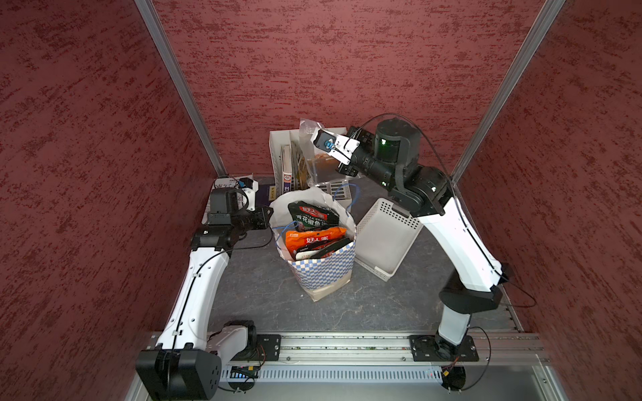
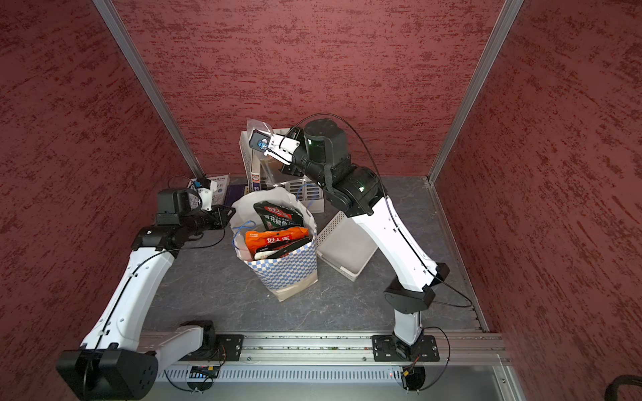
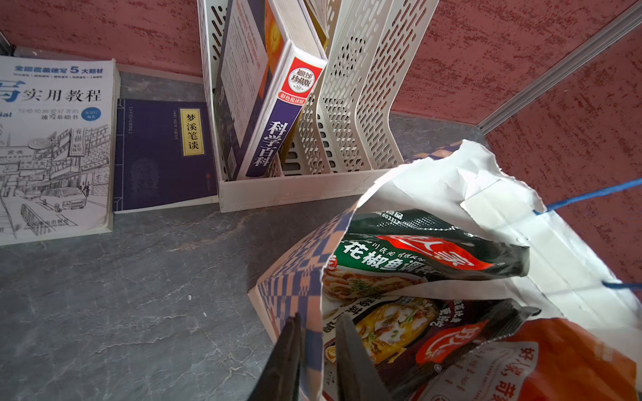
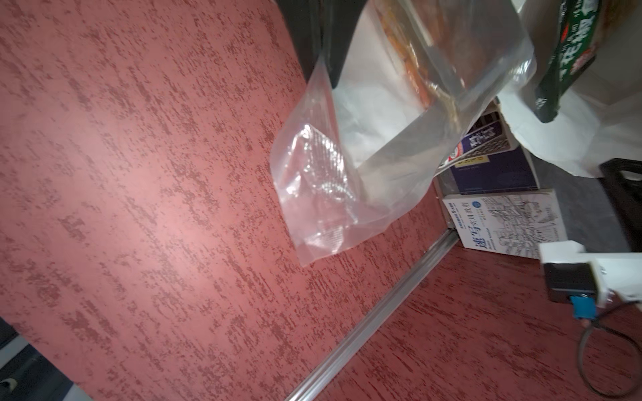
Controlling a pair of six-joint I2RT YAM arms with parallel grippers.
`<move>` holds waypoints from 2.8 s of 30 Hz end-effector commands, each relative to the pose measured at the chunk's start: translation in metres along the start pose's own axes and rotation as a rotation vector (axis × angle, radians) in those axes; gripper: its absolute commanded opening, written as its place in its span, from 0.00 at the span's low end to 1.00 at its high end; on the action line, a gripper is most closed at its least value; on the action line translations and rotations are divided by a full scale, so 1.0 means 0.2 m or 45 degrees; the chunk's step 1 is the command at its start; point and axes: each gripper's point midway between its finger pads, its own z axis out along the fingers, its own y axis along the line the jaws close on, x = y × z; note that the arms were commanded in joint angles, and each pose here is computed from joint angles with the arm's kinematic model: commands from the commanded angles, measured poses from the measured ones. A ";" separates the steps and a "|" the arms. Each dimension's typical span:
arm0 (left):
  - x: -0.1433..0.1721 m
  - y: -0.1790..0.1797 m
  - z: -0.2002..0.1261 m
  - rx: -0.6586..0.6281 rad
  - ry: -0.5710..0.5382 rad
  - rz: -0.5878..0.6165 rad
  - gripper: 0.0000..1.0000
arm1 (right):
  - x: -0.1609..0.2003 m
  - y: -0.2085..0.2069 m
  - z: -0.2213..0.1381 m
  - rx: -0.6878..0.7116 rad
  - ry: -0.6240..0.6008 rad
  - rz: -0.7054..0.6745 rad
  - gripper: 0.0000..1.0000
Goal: Place the condiment packets inside the bag
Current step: Place the condiment packet in the paper bag.
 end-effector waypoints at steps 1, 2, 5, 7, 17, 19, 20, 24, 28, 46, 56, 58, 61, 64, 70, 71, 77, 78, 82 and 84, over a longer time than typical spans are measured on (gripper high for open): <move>-0.05 -0.01 -0.04 0.012 -0.074 0.019 0.13 | -0.01 -0.31 -0.09 0.354 0.087 -0.027 0.00; -0.05 -0.01 -0.04 0.011 -0.077 0.017 0.09 | 0.01 -0.35 -0.10 0.401 0.123 -0.046 0.00; -0.05 0.00 -0.03 0.013 -0.080 0.008 0.00 | -0.02 -0.35 -0.13 0.387 0.103 -0.070 0.00; -0.05 0.00 -0.03 0.015 -0.078 0.000 0.00 | -0.07 -0.28 -0.13 0.299 0.022 -0.047 0.00; -0.05 -0.02 -0.04 0.034 -0.109 0.008 0.00 | -0.18 -0.01 -0.01 0.037 -0.158 0.024 0.00; -0.06 -0.02 -0.04 0.042 -0.121 0.009 0.00 | -0.18 0.03 0.02 0.006 -0.166 0.044 0.00; -0.06 -0.02 -0.04 0.049 -0.124 0.009 0.00 | -0.18 0.05 0.03 -0.010 -0.170 0.057 0.00; -0.06 -0.03 -0.03 0.057 -0.125 0.005 0.00 | -0.18 0.18 0.11 -0.111 -0.200 0.098 0.00; -0.06 -0.03 -0.03 0.061 -0.124 0.004 0.00 | -0.16 0.33 0.19 -0.212 -0.231 0.090 0.00; -0.05 -0.04 -0.03 0.084 -0.118 -0.005 0.00 | 0.01 0.53 0.51 -0.152 -0.122 -0.105 0.00; -0.05 -0.04 -0.03 0.087 -0.118 -0.005 0.00 | 0.07 0.35 0.54 0.109 -0.029 -0.145 0.00; -0.05 -0.04 -0.03 0.089 -0.117 -0.005 0.00 | 0.12 0.33 0.55 0.130 0.009 -0.143 0.00; -0.05 -0.04 -0.03 0.089 -0.117 -0.004 0.00 | 0.14 0.37 0.53 0.078 0.010 -0.141 0.00; -0.05 -0.04 -0.03 0.091 -0.118 -0.002 0.00 | 0.13 0.49 0.47 -0.049 -0.079 -0.143 0.00; -0.05 -0.04 -0.02 0.095 -0.115 -0.004 0.00 | 0.13 0.62 0.33 -0.172 -0.199 -0.068 0.00; -0.04 -0.04 -0.02 0.095 -0.112 -0.008 0.00 | 0.13 0.63 0.31 -0.192 -0.207 -0.059 0.00; -0.04 -0.05 -0.02 0.099 -0.111 -0.010 0.00 | 0.15 0.76 0.24 -0.365 -0.234 0.012 0.00; -0.04 -0.05 -0.02 0.101 -0.111 -0.010 0.00 | 0.16 0.78 0.25 -0.380 -0.224 0.022 0.00; -0.05 -0.06 -0.02 0.122 -0.117 -0.004 0.00 | 0.22 0.85 0.29 -0.433 -0.175 0.057 0.00; -0.06 -0.07 -0.02 0.135 -0.119 -0.004 0.00 | 0.24 0.88 0.31 -0.460 -0.149 0.069 0.00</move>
